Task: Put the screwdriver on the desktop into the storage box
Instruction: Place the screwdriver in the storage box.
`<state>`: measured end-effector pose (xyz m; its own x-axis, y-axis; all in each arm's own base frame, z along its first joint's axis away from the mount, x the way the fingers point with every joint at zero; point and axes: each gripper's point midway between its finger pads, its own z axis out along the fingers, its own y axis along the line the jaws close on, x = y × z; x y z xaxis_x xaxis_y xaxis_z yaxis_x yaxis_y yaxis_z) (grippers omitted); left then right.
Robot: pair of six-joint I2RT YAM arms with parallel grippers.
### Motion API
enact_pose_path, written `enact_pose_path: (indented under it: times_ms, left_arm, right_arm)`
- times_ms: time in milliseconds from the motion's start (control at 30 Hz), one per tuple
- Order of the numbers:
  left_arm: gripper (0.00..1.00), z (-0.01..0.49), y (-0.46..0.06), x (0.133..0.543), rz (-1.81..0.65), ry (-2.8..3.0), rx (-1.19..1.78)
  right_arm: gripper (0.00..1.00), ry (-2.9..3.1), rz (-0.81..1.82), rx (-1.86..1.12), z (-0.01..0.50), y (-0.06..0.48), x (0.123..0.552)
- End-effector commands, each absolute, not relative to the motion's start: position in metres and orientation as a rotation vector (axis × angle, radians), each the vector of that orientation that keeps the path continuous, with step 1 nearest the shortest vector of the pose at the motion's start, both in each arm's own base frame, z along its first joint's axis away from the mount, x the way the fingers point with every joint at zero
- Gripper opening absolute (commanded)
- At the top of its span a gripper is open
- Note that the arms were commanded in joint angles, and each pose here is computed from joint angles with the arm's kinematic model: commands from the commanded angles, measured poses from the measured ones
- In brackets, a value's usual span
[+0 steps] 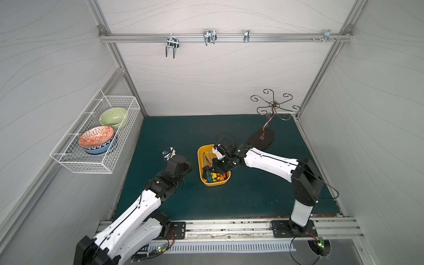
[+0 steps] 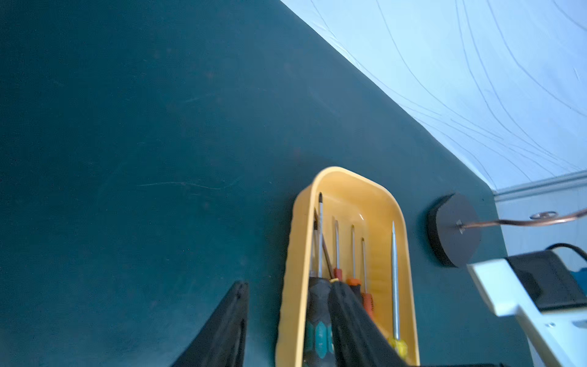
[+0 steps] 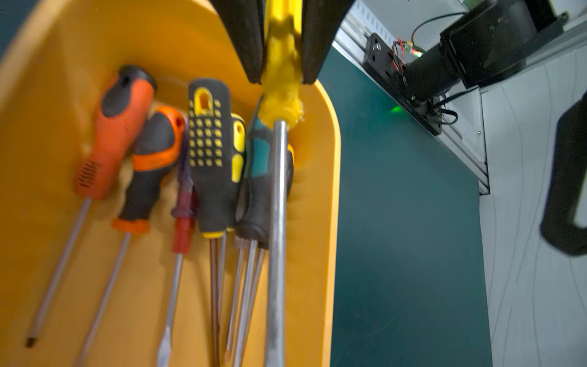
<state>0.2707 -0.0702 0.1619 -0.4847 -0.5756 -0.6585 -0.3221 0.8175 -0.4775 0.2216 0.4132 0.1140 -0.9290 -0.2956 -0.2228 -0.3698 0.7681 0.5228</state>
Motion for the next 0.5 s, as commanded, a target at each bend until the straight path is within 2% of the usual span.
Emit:
enact_pose_path:
  times_ms: [0, 67, 100, 233, 300, 467]
  left_arm:
    - [0.46, 0.147, -0.044, 0.256, -0.243, 2.132, -0.730]
    - [0.46, 0.144, -0.041, 0.252, -0.238, 2.134, -0.746]
    - [0.46, 0.143, -0.040, 0.250, -0.238, 2.134, -0.752]
    - [0.46, 0.143, -0.037, 0.249, -0.227, 2.138, -0.756]
    - [0.46, 0.145, -0.036, 0.250, -0.221, 2.136, -0.755]
    - [0.46, 0.157, -0.032, 0.255, -0.197, 2.118, -0.728]
  right_arm:
    - [0.00, 2.837, 0.981, -0.541, 0.117, 0.440, 0.218]
    - [0.01, 2.866, 0.977, -0.526, 0.106, 0.445, 0.219]
    - [0.06, 2.879, 0.969, -0.515, 0.101, 0.446, 0.218]
    - [0.35, 2.905, 0.950, -0.510, 0.091, 0.449, 0.215]
    - [0.43, 2.896, 0.942, -0.509, 0.095, 0.449, 0.215]
    - [0.54, 2.712, 0.808, -0.517, 0.144, 0.422, 0.233]
